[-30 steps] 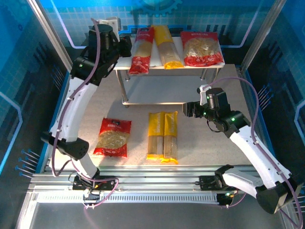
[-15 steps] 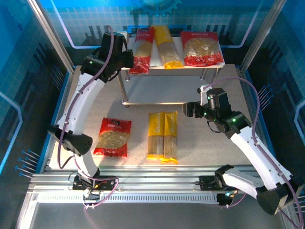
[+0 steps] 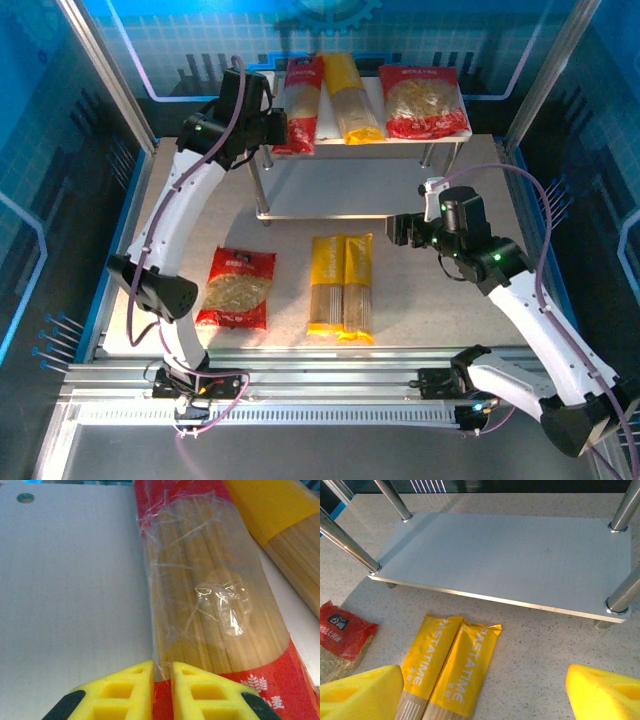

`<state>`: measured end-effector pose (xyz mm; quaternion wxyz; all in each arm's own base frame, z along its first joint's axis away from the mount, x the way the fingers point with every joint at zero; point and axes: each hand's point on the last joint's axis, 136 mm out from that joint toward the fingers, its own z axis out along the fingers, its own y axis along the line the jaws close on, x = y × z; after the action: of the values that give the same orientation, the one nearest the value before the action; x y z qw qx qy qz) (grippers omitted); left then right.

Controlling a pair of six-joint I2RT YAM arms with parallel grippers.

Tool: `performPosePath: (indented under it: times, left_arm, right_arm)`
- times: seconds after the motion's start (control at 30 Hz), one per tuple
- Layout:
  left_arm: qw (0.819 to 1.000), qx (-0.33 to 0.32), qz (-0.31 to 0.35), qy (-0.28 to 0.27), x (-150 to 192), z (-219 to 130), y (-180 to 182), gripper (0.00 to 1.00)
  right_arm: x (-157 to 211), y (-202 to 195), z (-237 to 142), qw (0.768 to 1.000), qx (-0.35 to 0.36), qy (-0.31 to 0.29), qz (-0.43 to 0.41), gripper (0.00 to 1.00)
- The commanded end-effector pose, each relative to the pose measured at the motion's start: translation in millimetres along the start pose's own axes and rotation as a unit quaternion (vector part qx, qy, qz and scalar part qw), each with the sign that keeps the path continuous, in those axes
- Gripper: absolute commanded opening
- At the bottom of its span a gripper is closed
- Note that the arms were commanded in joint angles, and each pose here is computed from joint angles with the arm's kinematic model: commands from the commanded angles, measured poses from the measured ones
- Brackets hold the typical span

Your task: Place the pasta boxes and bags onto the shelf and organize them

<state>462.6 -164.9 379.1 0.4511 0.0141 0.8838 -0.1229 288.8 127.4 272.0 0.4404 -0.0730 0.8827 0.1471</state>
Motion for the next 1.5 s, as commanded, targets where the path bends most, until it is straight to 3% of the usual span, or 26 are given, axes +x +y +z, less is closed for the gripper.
performPosePath:
  times: [0.0,0.27,0.57,0.8,1.47]
  left_arm:
    - [0.999,0.043,-0.009,0.011,2.0,11.8,-14.7,0.17]
    - [0.998,0.058,-0.011,-0.003,-5.8,9.1,-20.2,0.19]
    - [0.998,-0.017,-0.032,-0.046,-37.7,3.1,39.7,0.31]
    - [0.998,-0.035,-0.030,-0.042,-39.2,28.0,54.0,0.32]
    - [0.998,0.041,-0.023,-0.050,-56.0,67.9,24.0,0.32]
  right_arm:
    - [-2.8,-5.4,-3.4,1.000,0.007,-0.010,0.011,0.85]
    - [-2.0,-7.2,-2.2,1.000,0.013,-0.009,0.007,0.85]
    - [-5.0,-8.1,-2.4,1.000,0.017,-0.011,0.002,0.85]
    - [-10.3,-8.9,-3.5,1.000,0.022,-0.015,0.000,0.85]
    - [-7.1,-10.7,1.2,1.000,0.028,-0.002,0.004,0.85]
